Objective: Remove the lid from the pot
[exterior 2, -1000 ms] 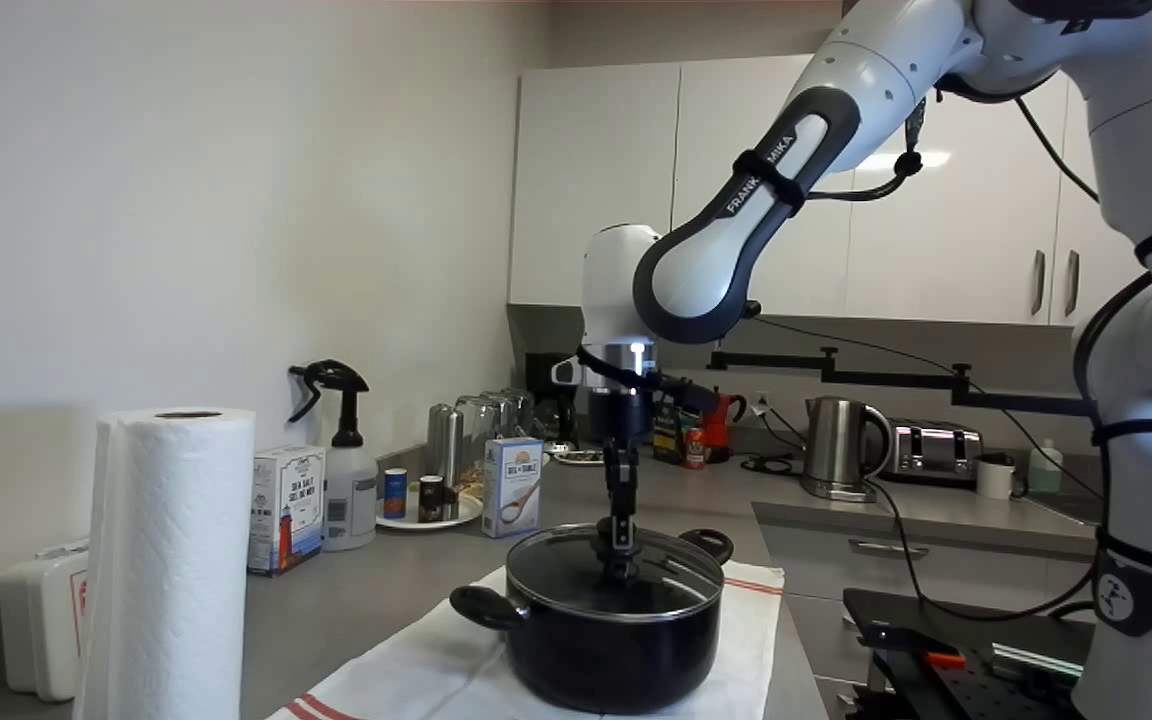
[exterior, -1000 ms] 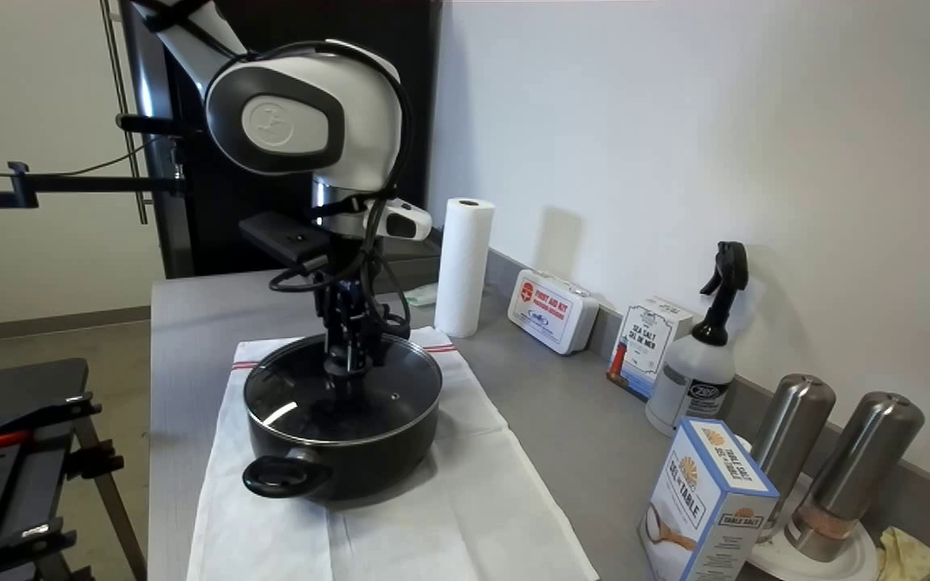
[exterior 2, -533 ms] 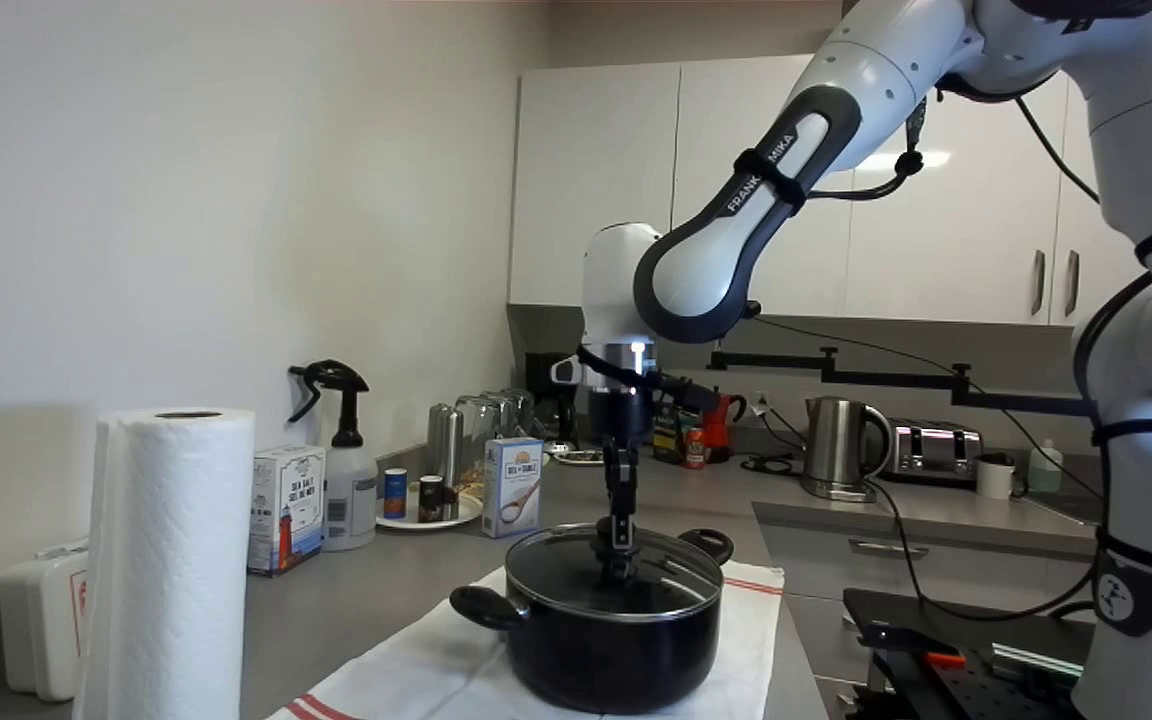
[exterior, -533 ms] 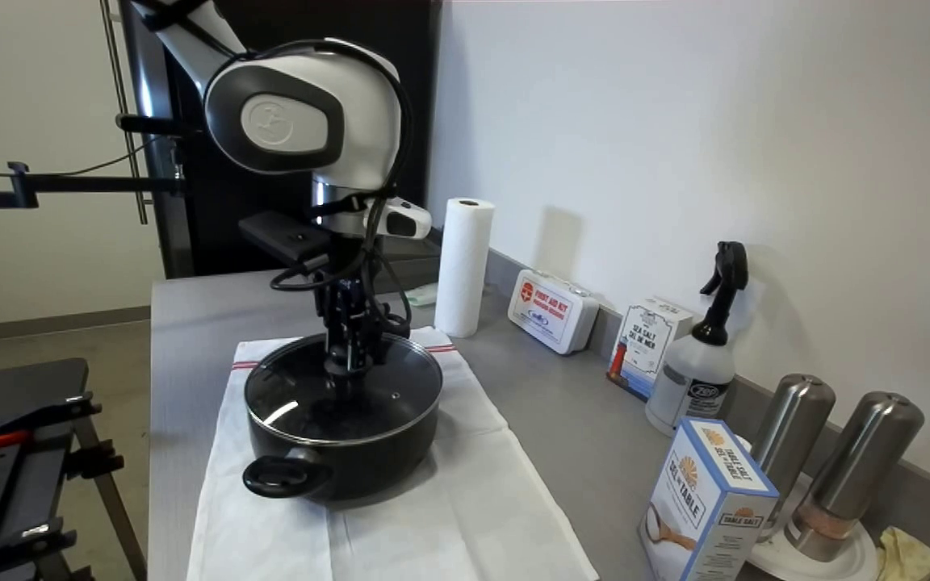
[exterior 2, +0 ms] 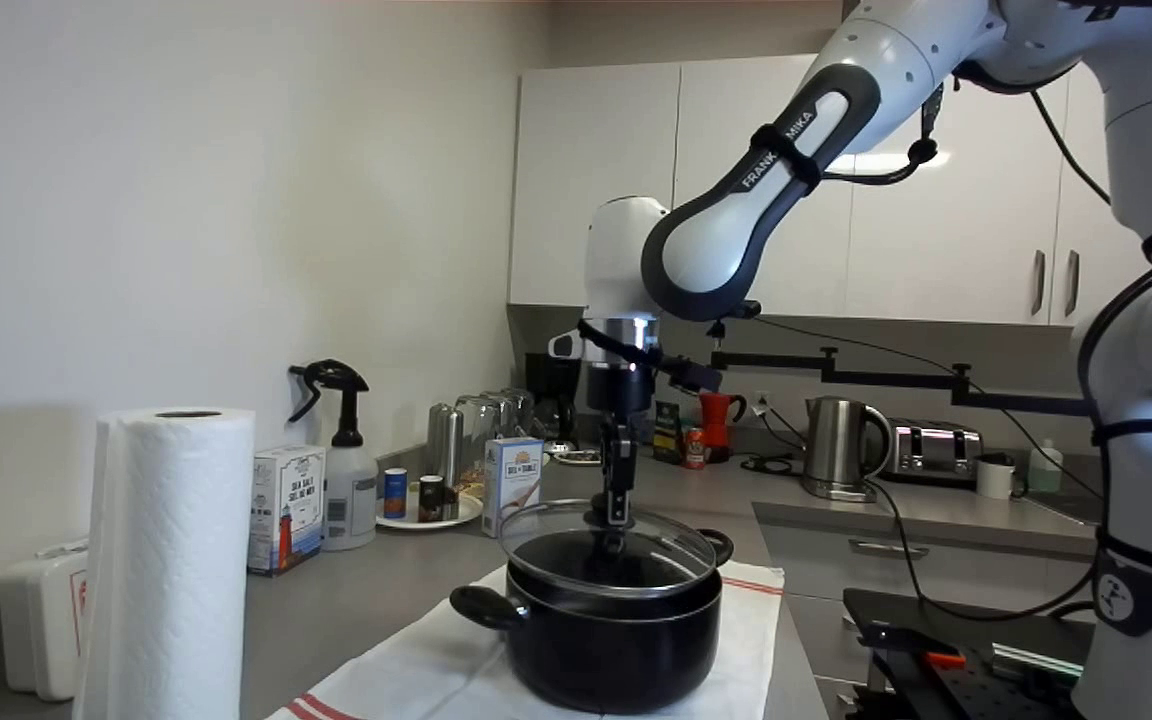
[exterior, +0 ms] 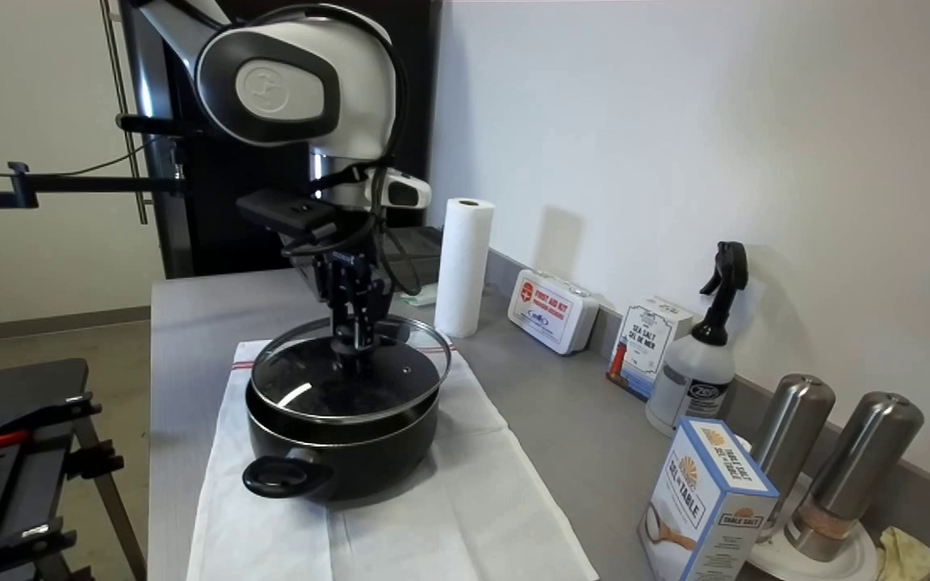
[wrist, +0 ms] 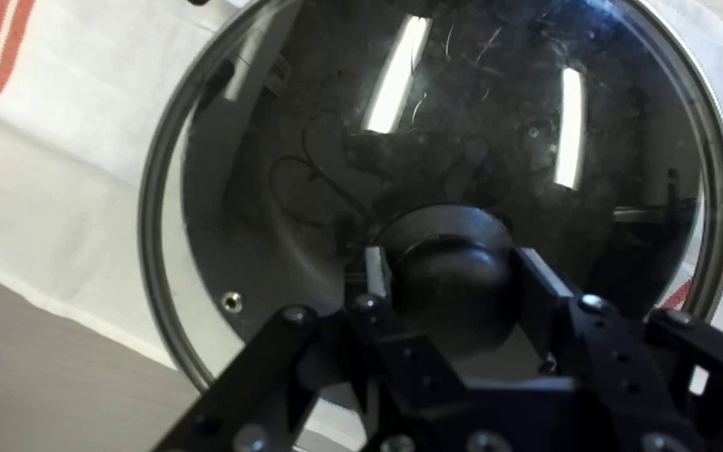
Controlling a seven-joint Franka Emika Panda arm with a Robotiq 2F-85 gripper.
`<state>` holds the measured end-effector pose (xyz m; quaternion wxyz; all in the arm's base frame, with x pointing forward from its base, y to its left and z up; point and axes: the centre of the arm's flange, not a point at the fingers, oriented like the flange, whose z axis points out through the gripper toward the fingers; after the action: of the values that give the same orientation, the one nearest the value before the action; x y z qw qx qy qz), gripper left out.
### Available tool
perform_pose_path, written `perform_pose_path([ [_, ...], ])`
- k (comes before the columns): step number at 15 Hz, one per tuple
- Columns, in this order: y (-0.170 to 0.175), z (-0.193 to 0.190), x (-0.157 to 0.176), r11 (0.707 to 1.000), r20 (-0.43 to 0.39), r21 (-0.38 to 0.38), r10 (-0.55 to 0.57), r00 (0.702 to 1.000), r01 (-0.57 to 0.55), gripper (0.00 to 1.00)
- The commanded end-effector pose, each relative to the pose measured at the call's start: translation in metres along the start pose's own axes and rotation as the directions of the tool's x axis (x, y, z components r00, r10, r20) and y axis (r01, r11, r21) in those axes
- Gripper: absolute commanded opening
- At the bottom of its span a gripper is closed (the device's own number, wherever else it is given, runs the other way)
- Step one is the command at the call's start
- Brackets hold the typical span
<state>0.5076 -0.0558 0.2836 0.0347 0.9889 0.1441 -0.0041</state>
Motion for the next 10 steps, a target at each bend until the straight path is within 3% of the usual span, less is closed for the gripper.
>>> perform_pose_path([
  [1,-0.017,-0.030,0.003,0.997,-0.007,-0.017,-0.080,0.997,0.080,0.25],
  [6,-0.062,-0.039,0.025,0.974,0.012,-0.019,-0.227,0.974,0.228,0.25],
  [10,-0.112,-0.042,0.045,0.930,0.024,-0.022,-0.366,0.930,0.366,0.25],
])
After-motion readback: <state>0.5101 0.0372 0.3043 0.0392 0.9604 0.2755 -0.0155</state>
